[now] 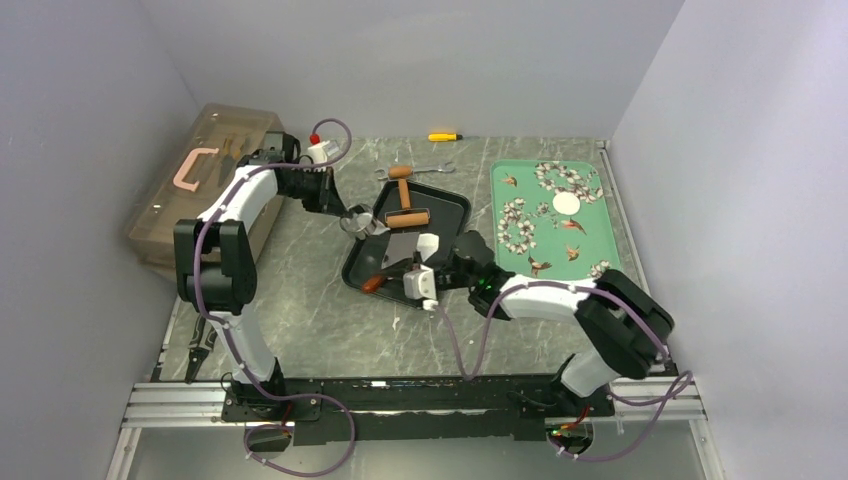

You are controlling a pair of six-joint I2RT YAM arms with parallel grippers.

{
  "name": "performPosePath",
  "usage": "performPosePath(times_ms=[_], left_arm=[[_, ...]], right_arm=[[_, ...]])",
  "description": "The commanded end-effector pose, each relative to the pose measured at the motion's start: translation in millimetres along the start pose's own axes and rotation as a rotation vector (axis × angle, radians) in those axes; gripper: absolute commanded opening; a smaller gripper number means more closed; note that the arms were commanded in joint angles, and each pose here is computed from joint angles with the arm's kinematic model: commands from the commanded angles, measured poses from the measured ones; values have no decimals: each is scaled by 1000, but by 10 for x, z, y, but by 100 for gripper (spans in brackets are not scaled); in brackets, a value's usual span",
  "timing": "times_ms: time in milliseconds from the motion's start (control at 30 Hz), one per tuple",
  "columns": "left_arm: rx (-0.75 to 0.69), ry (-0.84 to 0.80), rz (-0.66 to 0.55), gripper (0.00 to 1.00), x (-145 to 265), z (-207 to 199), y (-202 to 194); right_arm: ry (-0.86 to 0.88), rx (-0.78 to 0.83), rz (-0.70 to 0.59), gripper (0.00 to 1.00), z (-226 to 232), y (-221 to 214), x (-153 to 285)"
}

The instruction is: Roll out the dumpling wrappers from the dough

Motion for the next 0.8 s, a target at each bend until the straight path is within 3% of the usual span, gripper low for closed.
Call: performPosePath(times_ms=[0, 267, 433, 500, 567, 667, 767], left_arm=[[-40, -23, -72, 0, 194, -68, 105], [-36, -27, -105, 0, 282, -56, 163], [-33, -35, -107, 0, 268, -48, 170], [-28, -38, -105, 0, 258, -42, 169], [-24, -40, -106, 0, 254, -41, 166], [-23, -40, -108, 0, 252, -41, 164], [-21, -44, -103, 0, 241, -39, 155]], right_arm=[[96, 80, -70, 0, -38, -110, -283], [155, 59, -68, 0, 48, -413, -472], [126, 13, -23, 0, 240, -481, -354], [108, -11, -2, 4, 314, -482, -288], [90, -48, 19, 13, 398, -481, -214], [46, -96, 52, 44, 501, -487, -103], [-14, -114, 78, 63, 515, -432, -15]])
Point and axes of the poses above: each gripper's point midway between its finger pads, its own x axis back along the fingers, its own z axis along the line the jaws close on, y = z × x, the point moved 10 cm from there along x, back along the fingers, and after that the axes turned 2 degrees about x, right-handed, at the moved point
